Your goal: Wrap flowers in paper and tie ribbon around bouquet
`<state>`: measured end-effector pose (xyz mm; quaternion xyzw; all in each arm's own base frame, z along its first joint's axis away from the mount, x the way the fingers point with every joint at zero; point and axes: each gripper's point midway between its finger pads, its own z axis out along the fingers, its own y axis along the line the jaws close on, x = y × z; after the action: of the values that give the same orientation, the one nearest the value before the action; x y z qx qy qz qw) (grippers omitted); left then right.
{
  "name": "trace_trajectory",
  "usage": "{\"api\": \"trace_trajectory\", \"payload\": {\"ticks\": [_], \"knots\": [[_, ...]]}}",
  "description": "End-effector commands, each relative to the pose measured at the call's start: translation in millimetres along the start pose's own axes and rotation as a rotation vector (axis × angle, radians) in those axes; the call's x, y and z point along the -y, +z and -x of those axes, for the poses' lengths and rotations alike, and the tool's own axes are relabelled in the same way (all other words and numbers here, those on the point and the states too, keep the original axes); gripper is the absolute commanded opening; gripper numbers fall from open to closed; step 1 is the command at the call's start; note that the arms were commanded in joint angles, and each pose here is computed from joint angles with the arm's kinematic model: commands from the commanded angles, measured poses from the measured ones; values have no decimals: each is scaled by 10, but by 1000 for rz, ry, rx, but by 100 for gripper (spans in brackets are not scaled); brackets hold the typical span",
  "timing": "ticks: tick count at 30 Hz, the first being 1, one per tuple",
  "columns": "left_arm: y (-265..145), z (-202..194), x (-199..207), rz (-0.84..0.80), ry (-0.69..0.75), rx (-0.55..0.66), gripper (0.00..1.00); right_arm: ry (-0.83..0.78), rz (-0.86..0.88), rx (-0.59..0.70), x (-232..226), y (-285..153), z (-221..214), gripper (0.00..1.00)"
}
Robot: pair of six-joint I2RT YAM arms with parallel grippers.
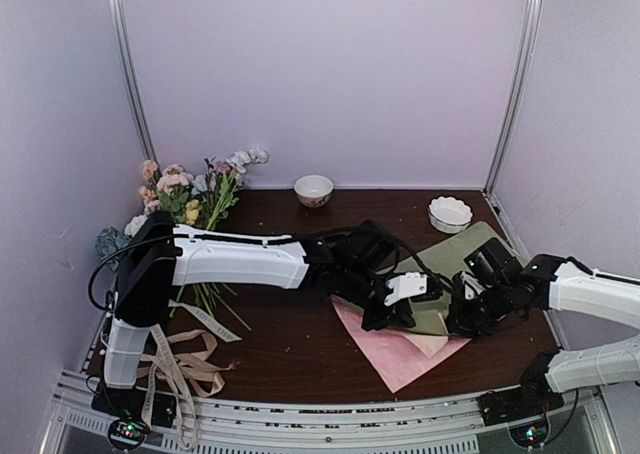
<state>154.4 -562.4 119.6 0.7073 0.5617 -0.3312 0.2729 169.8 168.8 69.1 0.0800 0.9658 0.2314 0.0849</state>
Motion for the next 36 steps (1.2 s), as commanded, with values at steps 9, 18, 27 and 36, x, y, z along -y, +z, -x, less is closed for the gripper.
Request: {"api": "trace_trajectory", "payload": {"ticks": [9, 18, 27, 36], "knots": [[-365, 823, -181, 33, -93, 268, 0, -106, -141, 222, 122, -560, 396, 36], [-1546, 1566, -970, 391, -223, 592, 0, -202, -266, 650, 93, -1811, 894, 71], [-3035, 810, -1830, 877, -464, 575, 0, -350, -54, 697, -631, -1910, 1146, 67], [-4686, -163, -1239, 1432, -573, 475, 0, -764, -19, 406, -1869, -591, 762, 66]]}}
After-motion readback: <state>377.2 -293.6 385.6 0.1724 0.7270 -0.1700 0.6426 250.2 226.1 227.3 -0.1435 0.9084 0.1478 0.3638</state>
